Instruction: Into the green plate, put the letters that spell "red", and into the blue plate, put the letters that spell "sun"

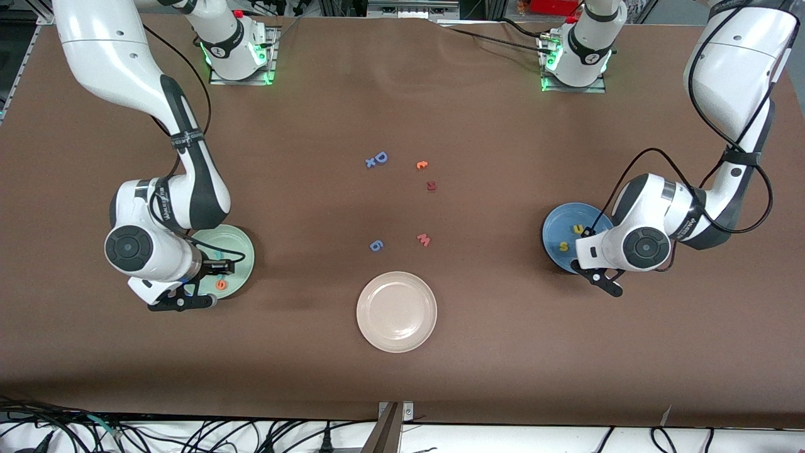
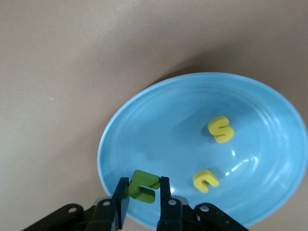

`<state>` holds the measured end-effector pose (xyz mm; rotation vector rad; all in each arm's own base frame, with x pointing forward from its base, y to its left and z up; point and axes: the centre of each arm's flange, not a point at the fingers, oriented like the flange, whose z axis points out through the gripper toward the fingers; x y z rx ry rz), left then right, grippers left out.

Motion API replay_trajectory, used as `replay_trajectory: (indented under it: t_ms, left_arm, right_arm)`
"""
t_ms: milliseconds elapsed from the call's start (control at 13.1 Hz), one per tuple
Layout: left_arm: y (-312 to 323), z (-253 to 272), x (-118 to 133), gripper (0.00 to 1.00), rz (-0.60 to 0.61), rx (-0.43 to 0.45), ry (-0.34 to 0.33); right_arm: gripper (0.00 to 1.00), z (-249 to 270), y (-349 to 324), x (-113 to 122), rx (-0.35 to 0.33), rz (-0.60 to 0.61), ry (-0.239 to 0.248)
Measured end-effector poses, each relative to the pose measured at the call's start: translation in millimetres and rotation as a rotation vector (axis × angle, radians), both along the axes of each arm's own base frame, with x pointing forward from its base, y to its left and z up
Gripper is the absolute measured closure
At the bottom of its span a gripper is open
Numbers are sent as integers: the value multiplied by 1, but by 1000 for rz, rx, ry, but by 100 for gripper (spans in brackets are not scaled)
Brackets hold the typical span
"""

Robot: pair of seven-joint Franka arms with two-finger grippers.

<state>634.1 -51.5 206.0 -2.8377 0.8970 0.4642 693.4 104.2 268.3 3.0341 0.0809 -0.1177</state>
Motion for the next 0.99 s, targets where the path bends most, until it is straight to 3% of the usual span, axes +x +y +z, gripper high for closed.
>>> replay_trajectory:
  t_ms: [76, 153, 382, 840, 993]
  left_arm:
    - [4, -9, -5, 70, 2, -16, -10]
    - [6, -15, -8, 70, 1, -29, -21]
    - [2, -18, -10, 66, -6, -43, -37]
    - [-8, 27, -3, 1, -22, -26, -92]
    - [-16, 59, -1, 0, -9, -34, -128]
  right_arm:
    - [3, 6, 10, -4, 8, -30, -6]
    - [0, 13, 20, -10, 16, -59, -11]
    - [0, 42, 35, -29, 32, -97, -24]
    - [0, 128, 5, -72, 50, -132, 8]
    - [0, 163, -2, -84, 48, -141, 12]
